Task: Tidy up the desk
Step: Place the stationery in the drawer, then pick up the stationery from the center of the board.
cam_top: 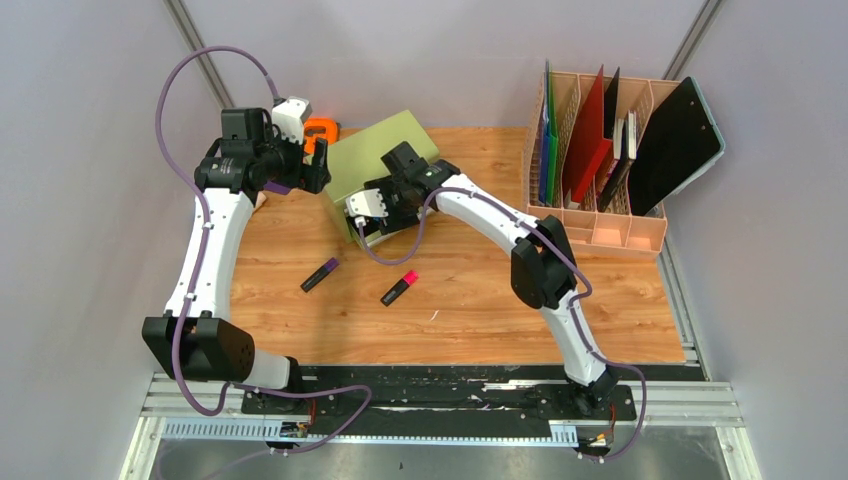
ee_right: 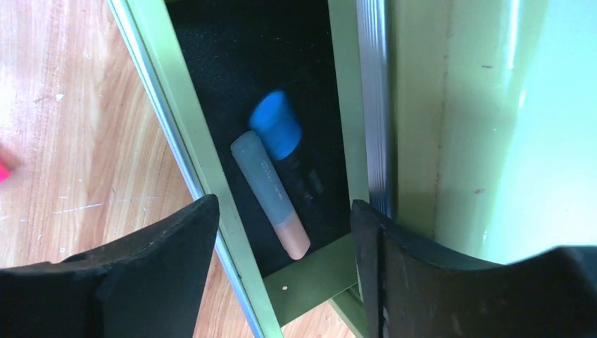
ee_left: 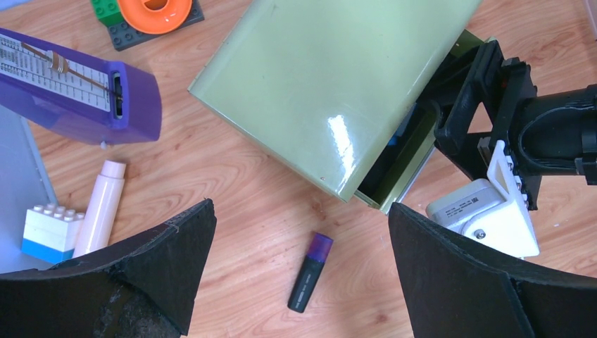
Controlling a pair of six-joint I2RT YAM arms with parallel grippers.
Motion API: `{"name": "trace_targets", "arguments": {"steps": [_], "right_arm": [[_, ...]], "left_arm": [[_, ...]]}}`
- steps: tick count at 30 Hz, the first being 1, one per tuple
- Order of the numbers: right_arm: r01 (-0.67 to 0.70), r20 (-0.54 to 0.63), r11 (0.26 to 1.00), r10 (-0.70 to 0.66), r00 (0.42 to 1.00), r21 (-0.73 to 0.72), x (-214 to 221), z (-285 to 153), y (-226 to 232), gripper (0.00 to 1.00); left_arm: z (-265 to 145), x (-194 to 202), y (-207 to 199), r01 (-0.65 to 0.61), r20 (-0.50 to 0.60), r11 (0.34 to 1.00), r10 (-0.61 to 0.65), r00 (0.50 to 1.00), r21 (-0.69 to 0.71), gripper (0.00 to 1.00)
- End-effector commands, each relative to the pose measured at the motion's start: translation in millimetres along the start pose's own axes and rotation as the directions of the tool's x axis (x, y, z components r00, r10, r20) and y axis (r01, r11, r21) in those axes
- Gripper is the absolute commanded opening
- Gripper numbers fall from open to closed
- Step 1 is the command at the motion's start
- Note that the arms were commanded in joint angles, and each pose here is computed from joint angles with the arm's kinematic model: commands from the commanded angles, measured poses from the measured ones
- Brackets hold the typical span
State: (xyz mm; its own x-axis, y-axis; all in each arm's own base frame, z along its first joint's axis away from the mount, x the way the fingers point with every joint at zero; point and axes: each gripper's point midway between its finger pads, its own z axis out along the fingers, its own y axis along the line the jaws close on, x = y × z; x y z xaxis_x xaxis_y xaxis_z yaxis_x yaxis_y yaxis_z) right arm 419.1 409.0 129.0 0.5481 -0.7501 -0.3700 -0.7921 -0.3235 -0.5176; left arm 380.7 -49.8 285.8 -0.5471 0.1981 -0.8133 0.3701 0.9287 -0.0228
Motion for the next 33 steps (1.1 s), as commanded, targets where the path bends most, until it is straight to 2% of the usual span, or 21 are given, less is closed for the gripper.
{"name": "trace_targets", "arguments": {"steps": [1,3,10,19,26,33], "right_arm": [[0.002,0.033,0.998,-0.004,0.999,0.056,-14.6,-15.5,-14.0,0.74],[-0.009,0.045,0.998,0.006,0.999,0.060,-17.4,-21.7,-13.5,0.76],[-0.048,0.119,0.999,0.045,0.992,0.024,-38.7,-46.8,6.6,0.75],[-0.119,0.214,0.967,0.168,0.962,-0.225,-71.5,-45.6,80.2,0.75],[-0.088,0.191,0.927,0.167,0.967,-0.366,-76.2,-24.5,139.2,0.75],[-0.071,0.164,0.897,0.157,0.974,-0.436,-72.0,-7.0,170.9,0.74]], "left_arm": [[-9.3,-13.7,-0.8,-0.006,0.056,1.000,0.006,0.998,0.002,1.00],[-9.2,-14.4,-1.0,-0.005,0.058,1.000,0.005,0.998,0.004,1.00],[-10.5,-16.4,-0.7,-0.004,0.062,1.000,0.004,0.998,0.001,1.00],[-11.3,-20.5,1.9,0.007,0.063,1.000,-0.006,0.998,-0.013,1.00],[-13.7,-20.5,0.3,0.006,0.068,1.000,-0.005,0.998,-0.009,1.00],[-14.8,-18.2,-1.2,0.003,0.068,1.000,-0.002,0.998,-0.005,1.00]]}}
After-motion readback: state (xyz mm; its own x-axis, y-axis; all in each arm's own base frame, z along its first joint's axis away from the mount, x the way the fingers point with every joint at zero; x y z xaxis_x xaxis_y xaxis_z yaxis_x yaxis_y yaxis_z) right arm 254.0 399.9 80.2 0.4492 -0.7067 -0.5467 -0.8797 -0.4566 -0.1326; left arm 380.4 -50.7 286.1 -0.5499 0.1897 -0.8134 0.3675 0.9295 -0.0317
